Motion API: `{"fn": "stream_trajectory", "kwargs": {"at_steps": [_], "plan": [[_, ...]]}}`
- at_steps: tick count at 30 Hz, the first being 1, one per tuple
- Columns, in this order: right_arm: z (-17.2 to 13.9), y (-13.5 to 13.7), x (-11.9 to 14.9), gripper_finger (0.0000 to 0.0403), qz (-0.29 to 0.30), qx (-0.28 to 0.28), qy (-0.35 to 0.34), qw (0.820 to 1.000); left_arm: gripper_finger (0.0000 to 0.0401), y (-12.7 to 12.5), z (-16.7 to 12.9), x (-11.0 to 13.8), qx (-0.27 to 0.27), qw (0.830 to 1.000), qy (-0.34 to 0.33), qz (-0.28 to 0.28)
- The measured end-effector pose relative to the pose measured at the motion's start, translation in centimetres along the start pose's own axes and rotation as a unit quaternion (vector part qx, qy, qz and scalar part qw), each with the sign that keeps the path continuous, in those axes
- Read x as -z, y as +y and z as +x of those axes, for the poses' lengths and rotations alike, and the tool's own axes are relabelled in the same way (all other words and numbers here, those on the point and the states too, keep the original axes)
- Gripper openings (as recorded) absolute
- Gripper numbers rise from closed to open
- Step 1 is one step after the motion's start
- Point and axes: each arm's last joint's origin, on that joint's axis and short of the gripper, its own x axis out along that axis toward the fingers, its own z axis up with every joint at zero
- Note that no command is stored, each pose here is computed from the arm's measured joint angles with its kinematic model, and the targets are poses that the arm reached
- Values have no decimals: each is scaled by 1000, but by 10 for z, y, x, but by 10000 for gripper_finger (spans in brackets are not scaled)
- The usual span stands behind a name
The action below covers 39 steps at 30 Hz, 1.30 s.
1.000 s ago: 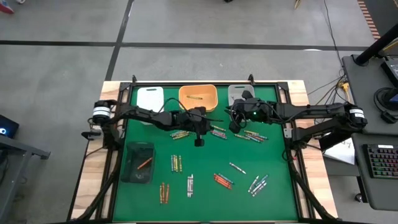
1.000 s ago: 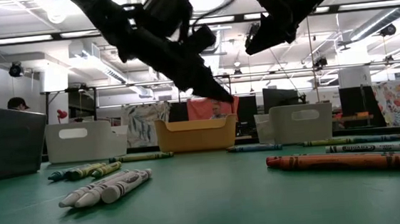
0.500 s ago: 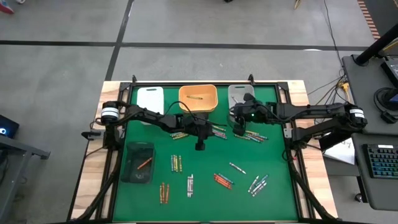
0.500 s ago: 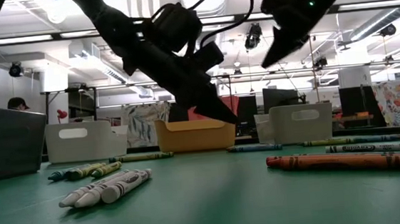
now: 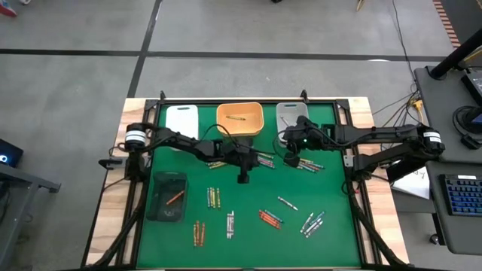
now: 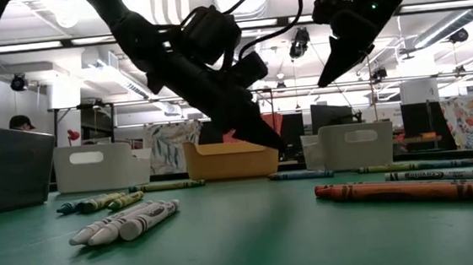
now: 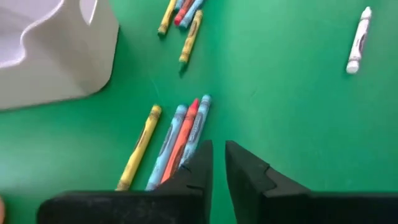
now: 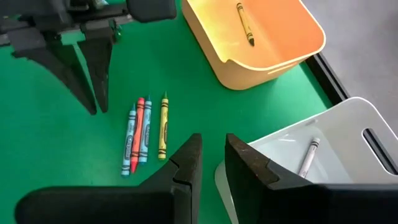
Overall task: Sort crayons
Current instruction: Put the blue crayon into the white bin
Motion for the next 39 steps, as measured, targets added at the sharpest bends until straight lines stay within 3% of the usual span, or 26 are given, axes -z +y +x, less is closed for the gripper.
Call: {"fn": "stream_trajectory", "kwargs": {"at_steps": [11,24,39], "plan": [[0,0,0,59,0,0,0,1000,94,0,14,12,-7,1000,3,-7],[0,0,0,59,0,0,0,1000,96,1,26,20,-32,999,3,11],[0,0,0,59,0,0,0,1000,96,2,30,26,-25,1000,12,5]]}}
